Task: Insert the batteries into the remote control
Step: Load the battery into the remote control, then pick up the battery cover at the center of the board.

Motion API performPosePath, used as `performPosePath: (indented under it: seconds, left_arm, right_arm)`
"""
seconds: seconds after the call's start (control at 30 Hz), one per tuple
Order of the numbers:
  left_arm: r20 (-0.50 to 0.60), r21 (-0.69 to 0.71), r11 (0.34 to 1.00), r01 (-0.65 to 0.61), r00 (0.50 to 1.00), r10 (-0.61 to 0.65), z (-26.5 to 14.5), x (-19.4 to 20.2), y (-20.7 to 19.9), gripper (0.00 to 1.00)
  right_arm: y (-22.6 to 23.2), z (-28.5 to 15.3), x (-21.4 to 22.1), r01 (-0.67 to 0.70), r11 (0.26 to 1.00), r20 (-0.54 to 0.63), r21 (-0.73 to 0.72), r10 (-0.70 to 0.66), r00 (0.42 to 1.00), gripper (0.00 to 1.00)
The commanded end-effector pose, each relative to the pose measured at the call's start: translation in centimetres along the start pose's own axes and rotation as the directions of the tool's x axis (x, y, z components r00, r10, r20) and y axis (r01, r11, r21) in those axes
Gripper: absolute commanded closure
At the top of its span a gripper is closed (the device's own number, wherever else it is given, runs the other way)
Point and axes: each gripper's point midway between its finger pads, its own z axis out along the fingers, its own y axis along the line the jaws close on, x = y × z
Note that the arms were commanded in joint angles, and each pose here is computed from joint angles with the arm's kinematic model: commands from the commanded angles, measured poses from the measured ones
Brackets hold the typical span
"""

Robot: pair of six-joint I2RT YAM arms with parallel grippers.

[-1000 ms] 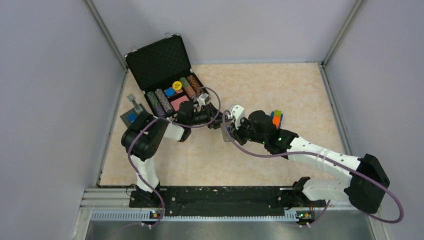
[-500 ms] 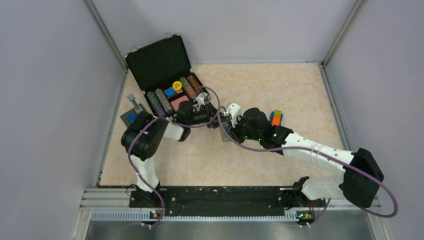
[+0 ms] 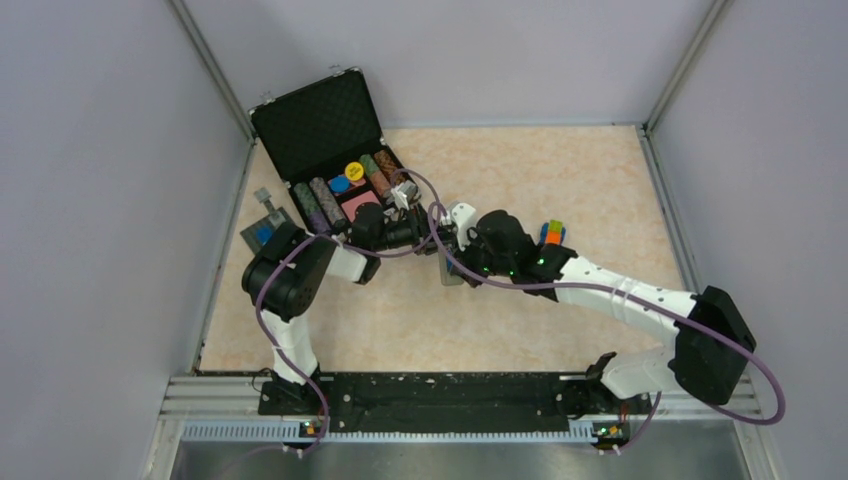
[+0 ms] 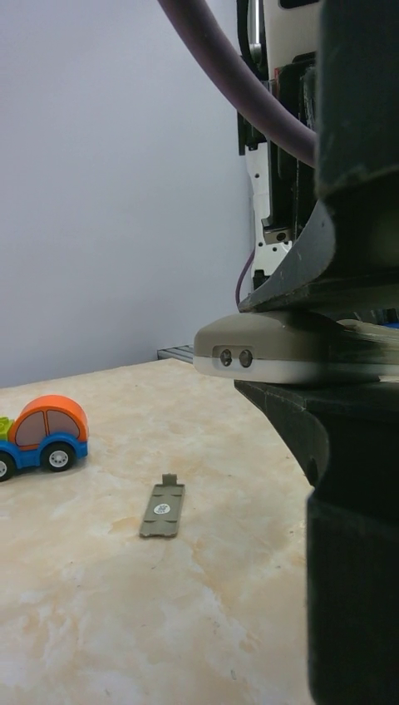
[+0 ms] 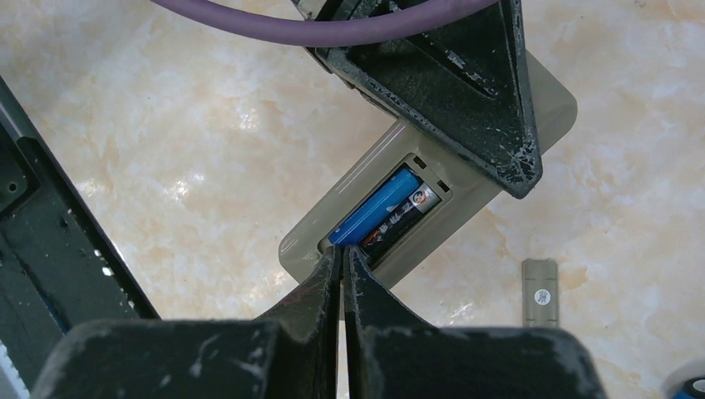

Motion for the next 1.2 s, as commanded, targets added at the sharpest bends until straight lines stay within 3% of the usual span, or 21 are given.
performPosePath:
  seconds: [0.0,0.37,0.63,0.67,0.8,0.87,1.17]
  left_arm:
    - [-0.058,0.202,0.967,-0.154,0.984,0.169,-0.2,2.3,-6.7,1.00]
    - [-0.030,0.210,0.959,-0.190,0.979,0.201,-0.8,2.5,-7.2,1.00]
    - [-0.012,0.174,0.967,-0.189,0.981,0.194,-0.8,2.3,-6.5,1.00]
    - [-0.006,0.161,0.968,-0.192,0.981,0.195,-0.8,2.2,-6.3,1.00]
    - [0.020,0.078,0.976,-0.202,0.979,0.201,-0.7,1.5,-4.8,1.00]
    - [0.031,0.053,0.974,-0.222,0.975,0.221,-0.8,1.2,-4.4,1.00]
    - [0.029,0.016,0.940,-0.341,0.940,0.341,-1.4,0.9,-5.2,1.00]
  right_arm:
    - [0.1,1.2,-1.3,-0.059,0.998,0.012,0.013,0.059,0.998,1.00]
    - [-0.7,2.1,-0.1,-0.138,0.987,-0.064,0.083,0.144,0.988,1.00]
    - [-1.1,-0.7,-3.7,-0.153,0.982,0.064,0.109,0.147,0.987,1.00]
    - [-1.3,-1.5,-4.6,-0.168,0.978,0.100,0.122,0.156,0.983,0.98]
    - [-1.8,-5.2,-7.3,-0.199,0.970,0.246,0.142,0.160,0.956,0.62]
    - [-2.0,-7.0,-8.3,-0.213,0.966,0.304,0.148,0.161,0.939,0.52]
    - [-5.9,-11.3,-8.0,-0.374,0.878,0.418,0.298,0.232,0.879,0.41]
